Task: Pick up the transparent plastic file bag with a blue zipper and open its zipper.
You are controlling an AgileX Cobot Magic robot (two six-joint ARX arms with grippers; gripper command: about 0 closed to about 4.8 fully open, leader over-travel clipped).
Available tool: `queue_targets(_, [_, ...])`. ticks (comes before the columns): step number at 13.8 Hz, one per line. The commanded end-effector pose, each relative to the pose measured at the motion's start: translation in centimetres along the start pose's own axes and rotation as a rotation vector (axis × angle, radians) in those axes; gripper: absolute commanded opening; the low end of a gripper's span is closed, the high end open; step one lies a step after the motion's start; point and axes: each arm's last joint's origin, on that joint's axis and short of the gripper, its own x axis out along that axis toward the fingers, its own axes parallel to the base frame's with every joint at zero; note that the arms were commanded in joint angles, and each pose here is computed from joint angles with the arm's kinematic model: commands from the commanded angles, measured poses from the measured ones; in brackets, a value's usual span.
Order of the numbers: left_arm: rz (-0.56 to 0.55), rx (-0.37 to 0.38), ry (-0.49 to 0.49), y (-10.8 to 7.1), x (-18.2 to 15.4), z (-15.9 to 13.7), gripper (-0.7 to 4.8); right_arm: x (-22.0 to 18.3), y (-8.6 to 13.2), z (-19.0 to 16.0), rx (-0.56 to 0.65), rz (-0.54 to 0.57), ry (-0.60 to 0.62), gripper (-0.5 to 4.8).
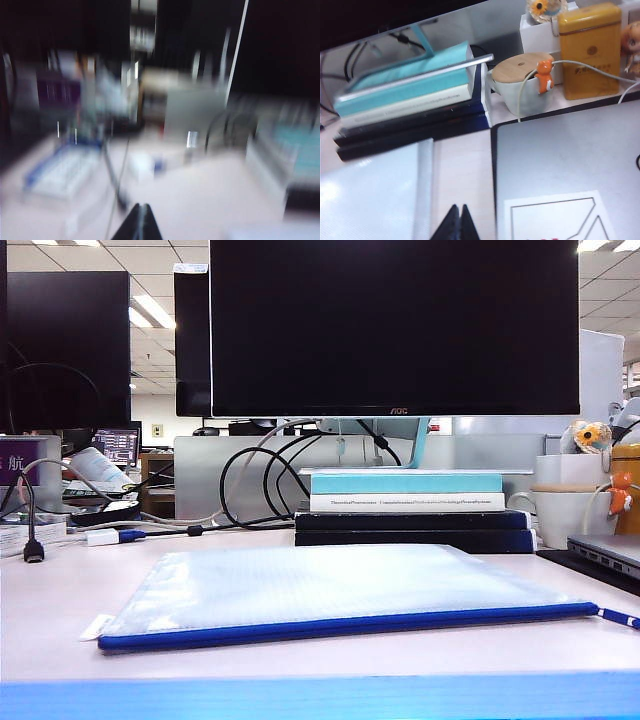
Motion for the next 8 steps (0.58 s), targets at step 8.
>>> queue_targets(8, [-0.475, 0.369, 0.159, -4.8, 10.2, 9.0, 1.04, -0.9, 1.6, 6.4, 0.075, -0.061, -0.11, -0.07])
